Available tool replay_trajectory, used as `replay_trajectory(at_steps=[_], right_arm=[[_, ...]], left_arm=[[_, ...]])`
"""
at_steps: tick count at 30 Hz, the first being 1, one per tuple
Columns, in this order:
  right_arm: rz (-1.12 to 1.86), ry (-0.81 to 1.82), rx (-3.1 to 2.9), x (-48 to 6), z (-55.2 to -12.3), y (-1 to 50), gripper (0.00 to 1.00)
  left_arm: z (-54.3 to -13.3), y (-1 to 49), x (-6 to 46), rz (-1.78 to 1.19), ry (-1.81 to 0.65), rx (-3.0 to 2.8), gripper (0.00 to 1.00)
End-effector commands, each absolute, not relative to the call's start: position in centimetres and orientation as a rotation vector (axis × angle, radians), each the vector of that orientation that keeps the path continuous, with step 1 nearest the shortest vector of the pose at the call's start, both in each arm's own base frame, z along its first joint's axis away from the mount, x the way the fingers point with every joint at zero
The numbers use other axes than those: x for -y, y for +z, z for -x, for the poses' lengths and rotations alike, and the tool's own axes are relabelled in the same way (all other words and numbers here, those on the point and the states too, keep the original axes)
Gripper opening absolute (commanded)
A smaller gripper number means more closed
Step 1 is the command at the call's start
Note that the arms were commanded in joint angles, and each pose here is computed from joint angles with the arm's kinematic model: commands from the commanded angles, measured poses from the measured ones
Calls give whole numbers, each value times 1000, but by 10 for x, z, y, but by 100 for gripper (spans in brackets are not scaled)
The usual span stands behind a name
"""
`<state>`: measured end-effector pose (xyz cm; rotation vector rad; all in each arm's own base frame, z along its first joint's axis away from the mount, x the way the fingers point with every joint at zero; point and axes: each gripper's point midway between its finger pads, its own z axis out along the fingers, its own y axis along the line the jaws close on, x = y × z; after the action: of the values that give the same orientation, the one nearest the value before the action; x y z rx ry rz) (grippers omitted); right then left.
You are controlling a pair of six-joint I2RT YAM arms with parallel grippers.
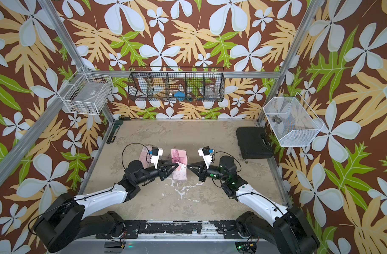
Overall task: Open the ruler set and take out the ruler
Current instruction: Open the ruler set bag.
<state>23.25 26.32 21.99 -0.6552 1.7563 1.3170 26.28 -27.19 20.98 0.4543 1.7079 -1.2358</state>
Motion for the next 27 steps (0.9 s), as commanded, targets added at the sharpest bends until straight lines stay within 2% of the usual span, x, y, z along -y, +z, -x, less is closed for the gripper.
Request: replay_trajectory(at_steps=[1, 6, 7, 15, 27], right_arm=[[578, 1408, -1837, -263, -227, 210, 0], [472, 1435, -1890, -261, -231, 197, 0], [452, 1424, -1904, -260, -234, 194, 0], [284, 1437, -1986, -259, -250, 174, 0], [46, 1430, -2085, -254, -268, 148, 0]], left_arm=[[-274, 196, 266, -407, -1157, -1759, 40], [-282, 180, 256, -350, -1073, -1829, 70], [-282, 177, 254, -344, -1059, -1841, 73], [-280, 159, 256, -367, -1003, -1957, 82], [-267, 123, 286, -416, -947, -2130, 81]])
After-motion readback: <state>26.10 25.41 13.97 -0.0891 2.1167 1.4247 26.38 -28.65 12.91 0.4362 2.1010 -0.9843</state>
